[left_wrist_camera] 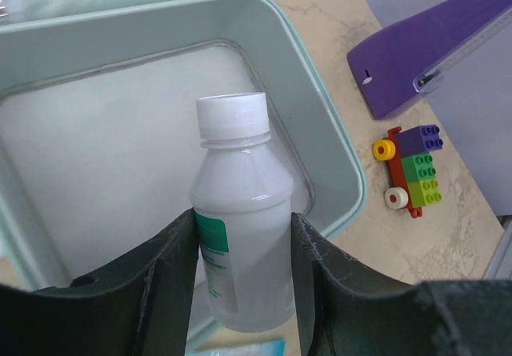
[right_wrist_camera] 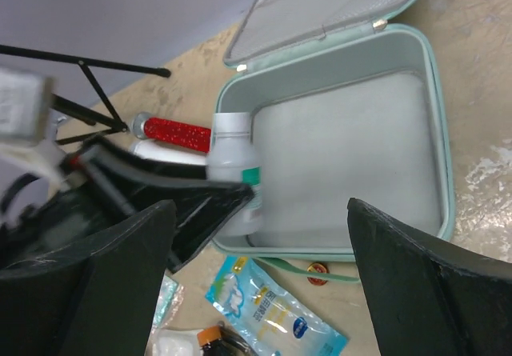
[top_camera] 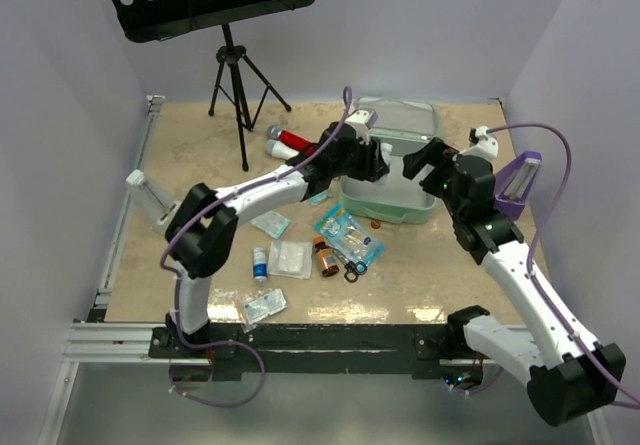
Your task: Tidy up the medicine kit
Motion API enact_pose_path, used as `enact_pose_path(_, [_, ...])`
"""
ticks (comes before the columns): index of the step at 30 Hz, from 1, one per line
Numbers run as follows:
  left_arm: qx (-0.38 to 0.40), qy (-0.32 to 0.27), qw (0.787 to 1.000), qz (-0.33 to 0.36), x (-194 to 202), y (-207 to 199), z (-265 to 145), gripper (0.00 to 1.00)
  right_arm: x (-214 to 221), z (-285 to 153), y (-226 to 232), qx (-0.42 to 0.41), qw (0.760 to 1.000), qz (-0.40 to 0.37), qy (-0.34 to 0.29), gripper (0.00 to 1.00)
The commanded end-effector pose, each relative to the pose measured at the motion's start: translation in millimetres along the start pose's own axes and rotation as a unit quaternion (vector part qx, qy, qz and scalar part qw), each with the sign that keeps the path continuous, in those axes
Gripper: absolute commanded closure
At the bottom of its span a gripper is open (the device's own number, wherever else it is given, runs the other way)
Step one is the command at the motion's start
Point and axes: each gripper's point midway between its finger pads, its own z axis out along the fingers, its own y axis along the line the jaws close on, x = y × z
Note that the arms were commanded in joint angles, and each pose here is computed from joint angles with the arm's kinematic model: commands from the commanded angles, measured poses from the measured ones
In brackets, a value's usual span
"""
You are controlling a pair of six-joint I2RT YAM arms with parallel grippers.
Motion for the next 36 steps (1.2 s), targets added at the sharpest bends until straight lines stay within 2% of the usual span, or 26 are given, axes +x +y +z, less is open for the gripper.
enact_pose_path(1, [0.120,-0.035,0.992,0.007,-38,-40,28,0.90,-34,-25,7,-0.012,0.998,0.017,-0.059,0.07])
enact_pose_path(7, [0.140,0.008,0.990,-0.034,-4,-25,84,0.90,-37,-35,6,-0.013,0.998,0.014,-0.062,0.07])
enact_pose_path(11, [0.138,0.015,0.989,-0.051,7,-15,108,0.89,-36,-39,4,-0.014,0.998,0.019,-0.062,0.07])
enact_pose_path(26, [0.198,-0.014,0.972,-0.127,20,-19,153,0.82,-26,-45,-4,-0.014,0.998,0.036,-0.059,0.08])
enact_pose_path(29, [0.205,-0.011,0.968,-0.142,25,-22,158,0.70,-26,-46,-5,-0.011,0.997,0.037,-0.059,0.08])
enact_pose_path(33, [0.220,-0.013,0.962,-0.159,25,-26,157,0.38,-22,-45,-8,-0.007,0.998,0.035,-0.054,0.08])
enact_pose_path(36, [0.226,-0.017,0.961,-0.160,19,-30,151,0.28,-19,-44,-10,-0.004,0.998,0.036,-0.052,0.07])
